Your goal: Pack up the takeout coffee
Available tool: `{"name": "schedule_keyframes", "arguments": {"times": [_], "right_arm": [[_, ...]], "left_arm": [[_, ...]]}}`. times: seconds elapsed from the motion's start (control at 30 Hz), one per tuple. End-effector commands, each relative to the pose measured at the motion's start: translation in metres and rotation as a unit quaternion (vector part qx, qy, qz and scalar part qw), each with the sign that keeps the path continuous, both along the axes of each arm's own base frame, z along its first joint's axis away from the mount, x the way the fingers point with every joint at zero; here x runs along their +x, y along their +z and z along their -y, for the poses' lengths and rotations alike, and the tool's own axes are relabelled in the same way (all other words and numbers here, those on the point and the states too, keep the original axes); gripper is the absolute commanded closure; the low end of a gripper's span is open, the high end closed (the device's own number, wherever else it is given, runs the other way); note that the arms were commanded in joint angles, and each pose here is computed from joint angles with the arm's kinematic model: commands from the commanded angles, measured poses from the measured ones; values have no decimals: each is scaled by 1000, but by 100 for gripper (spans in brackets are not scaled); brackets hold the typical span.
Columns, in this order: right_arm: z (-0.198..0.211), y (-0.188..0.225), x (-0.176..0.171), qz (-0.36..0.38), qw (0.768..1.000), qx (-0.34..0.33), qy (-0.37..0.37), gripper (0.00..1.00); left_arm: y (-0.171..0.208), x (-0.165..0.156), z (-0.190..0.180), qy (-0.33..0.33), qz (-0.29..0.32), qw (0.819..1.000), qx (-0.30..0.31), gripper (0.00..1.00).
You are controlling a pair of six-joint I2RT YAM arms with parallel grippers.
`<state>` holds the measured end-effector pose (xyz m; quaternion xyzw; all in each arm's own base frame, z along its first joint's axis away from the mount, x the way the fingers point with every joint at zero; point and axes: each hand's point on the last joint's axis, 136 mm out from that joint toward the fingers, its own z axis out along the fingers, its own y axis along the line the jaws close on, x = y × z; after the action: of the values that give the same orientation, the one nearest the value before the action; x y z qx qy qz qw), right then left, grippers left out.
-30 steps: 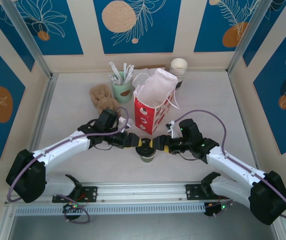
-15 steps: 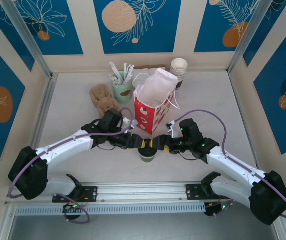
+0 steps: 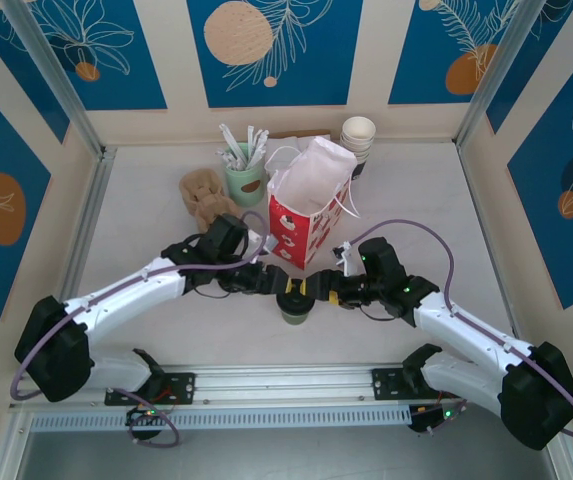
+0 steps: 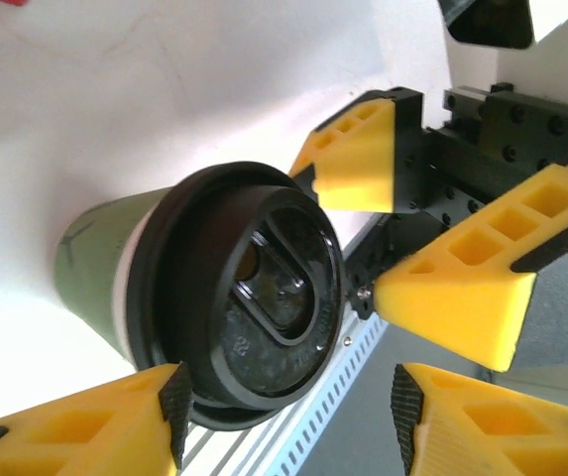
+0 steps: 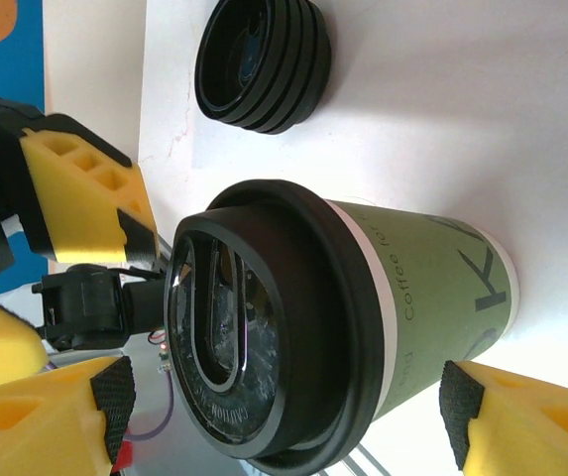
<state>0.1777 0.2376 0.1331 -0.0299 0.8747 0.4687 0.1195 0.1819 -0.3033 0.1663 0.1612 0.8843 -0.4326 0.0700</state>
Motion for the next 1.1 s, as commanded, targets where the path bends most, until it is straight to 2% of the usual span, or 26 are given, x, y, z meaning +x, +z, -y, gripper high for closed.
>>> {"name": "schedule_keyframes", "arguments": {"times": [0.0,0.23,0.47,0.83,1.07], "right_arm": [[-1,9,2,12,1000,-3,4,17],[4,9,2,14,1000,-12,5,22],[5,11,4,19,1000,-9,9,25],[0,9,7,15,1000,-2,23,33],[1,0,6,9,1000,-9,24,33]], "left_arm": [[4,6,-8,15,32,999,28,41],[-9,19,-15,43,44,996,69,43],[-16,14,3,20,16,999,38,44],[-46,5,-6,9,-14,996,85,49],[-50,0,-7,11,-26,997,78,50]]}}
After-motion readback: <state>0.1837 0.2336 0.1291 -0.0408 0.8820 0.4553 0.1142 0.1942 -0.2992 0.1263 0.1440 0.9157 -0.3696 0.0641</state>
